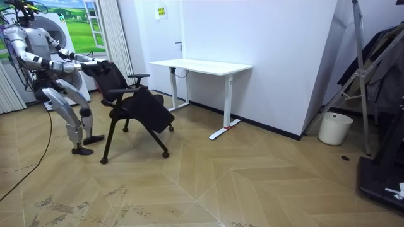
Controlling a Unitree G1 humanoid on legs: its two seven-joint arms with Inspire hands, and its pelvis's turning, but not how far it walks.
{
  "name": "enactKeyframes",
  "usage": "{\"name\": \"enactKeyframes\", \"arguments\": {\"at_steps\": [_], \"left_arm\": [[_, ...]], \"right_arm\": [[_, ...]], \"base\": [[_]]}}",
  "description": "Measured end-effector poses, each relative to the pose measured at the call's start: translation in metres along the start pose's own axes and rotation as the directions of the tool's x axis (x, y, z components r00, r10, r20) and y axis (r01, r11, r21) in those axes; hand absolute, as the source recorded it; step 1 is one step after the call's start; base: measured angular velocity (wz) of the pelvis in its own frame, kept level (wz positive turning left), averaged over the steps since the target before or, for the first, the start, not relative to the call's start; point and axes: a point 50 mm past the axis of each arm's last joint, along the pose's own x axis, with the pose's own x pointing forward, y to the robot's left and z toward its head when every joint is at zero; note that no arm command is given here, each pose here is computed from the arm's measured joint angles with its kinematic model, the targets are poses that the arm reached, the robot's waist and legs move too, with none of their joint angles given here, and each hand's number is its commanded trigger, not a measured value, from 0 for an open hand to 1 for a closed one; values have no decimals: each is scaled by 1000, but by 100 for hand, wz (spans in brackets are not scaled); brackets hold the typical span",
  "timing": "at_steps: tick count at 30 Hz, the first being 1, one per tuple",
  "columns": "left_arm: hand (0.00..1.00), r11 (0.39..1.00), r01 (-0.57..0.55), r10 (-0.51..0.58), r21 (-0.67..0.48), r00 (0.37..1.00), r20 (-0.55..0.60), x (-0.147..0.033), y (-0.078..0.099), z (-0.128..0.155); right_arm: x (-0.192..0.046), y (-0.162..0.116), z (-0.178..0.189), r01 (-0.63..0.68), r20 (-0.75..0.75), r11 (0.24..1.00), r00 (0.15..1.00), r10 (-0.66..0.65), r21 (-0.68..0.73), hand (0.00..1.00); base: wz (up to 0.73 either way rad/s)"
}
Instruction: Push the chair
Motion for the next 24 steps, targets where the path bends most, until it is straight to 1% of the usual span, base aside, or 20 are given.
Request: {"name": "enactKeyframes", "arguments": {"at_steps": [3,11,16,20,24], "left_arm": [[100,1000,13,-13,-10,1000,-13,-7,-6,-3],[100,999,30,-30,-28,999,-29,-10,-12,-4],[100,999,24,-25,-26,999,-33,-11,-8,-6],[100,998,56,-57,-36,998,-35,-17,-18,-3],[100,996,75,-77,-49,996,-45,-21,-25,-4]], "right_arm": [[1,5,7,-19,13,1000,1000,19,12,100],[-1,9,11,-34,10,999,999,34,7,100],[1,7,13,-26,9,1000,1000,26,3,100],[-7,16,17,-58,11,998,998,58,18,100],[-6,22,22,-77,11,996,997,77,34,100]], "base": [[2],[38],[37],[40],[43]]}}
